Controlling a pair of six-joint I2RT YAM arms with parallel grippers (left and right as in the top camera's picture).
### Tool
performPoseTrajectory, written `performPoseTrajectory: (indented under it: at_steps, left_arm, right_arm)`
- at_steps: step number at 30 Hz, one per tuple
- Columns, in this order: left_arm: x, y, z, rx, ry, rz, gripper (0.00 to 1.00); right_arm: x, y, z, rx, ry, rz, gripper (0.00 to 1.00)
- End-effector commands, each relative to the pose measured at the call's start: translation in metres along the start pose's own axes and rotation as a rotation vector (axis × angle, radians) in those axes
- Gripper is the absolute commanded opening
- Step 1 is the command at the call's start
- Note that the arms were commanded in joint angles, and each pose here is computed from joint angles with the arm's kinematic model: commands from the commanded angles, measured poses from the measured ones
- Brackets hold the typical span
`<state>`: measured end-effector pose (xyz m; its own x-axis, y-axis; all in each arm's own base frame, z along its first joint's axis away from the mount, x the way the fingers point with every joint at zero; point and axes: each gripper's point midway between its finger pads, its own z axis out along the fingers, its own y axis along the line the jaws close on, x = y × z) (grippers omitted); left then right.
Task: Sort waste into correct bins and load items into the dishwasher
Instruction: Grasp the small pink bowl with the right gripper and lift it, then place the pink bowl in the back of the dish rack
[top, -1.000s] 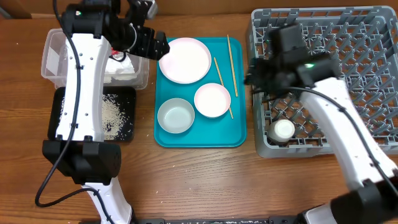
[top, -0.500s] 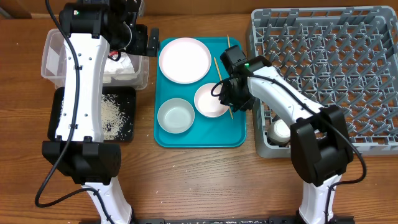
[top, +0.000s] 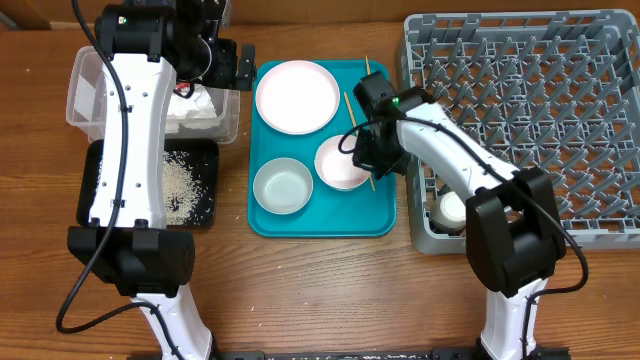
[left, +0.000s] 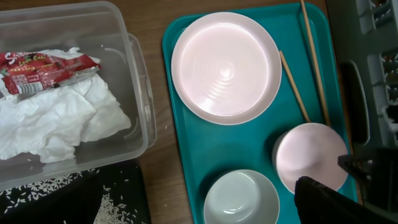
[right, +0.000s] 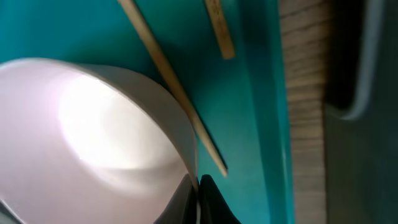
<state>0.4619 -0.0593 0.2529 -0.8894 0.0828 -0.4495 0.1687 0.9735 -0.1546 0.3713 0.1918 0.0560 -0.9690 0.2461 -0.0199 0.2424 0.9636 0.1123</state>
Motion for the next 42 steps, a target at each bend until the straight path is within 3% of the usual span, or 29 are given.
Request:
performPoseTrajectory:
  at_steps: [1,5,8,14,18,27,32,42]
  left_arm:
    - [-0.003,0.003,-0.007,-0.013,-0.021,-0.010,1.00]
    - [-0.003,0.003,-0.007,-0.013,-0.021,-0.010,1.00]
    - [-0.003,0.003,-0.007,-0.013,-0.021,-0.010,1.00]
    - [-0.003,0.003,-0.007,-0.013,-0.021,-0.010,1.00]
    - [-0.003,0.003,-0.007,-0.013,-0.021,-0.010,1.00]
    - [-0.003,0.003,-0.007,-0.013,-0.021,-0.010,1.00]
    - [-0.003,0.003,-0.007,-0.013,-0.021,-0.011,1.00]
    - [-0.003,0.003,-0.007,-0.013,-0.021,-0.010,1.00]
  right_arm:
    - [-0.044,0.008,-0.089,-0.060,-0.222,-0.012,0.04]
    - [-0.080,-0.024,-0.200,0.019,-0.501,0.013,0.04]
    - [-0.098,-0.072,-0.268,0.201,-0.725,0.110,0.04]
    - [-0.119,-0.138,-0.329,0.603,-1.020,0.278,0.04]
    - [-0.144,-0.141,-0.312,0.720,-1.047,0.261,0.04]
    - [-0.213,-0.119,-0.225,0.908,-1.014,0.106,0.04]
    - [-0.224,-0.124,-0.184,1.035,-0.976,0.089,0.04]
    - [-0.228,-0.124,-0.139,1.062,-0.893,0.018,0.04]
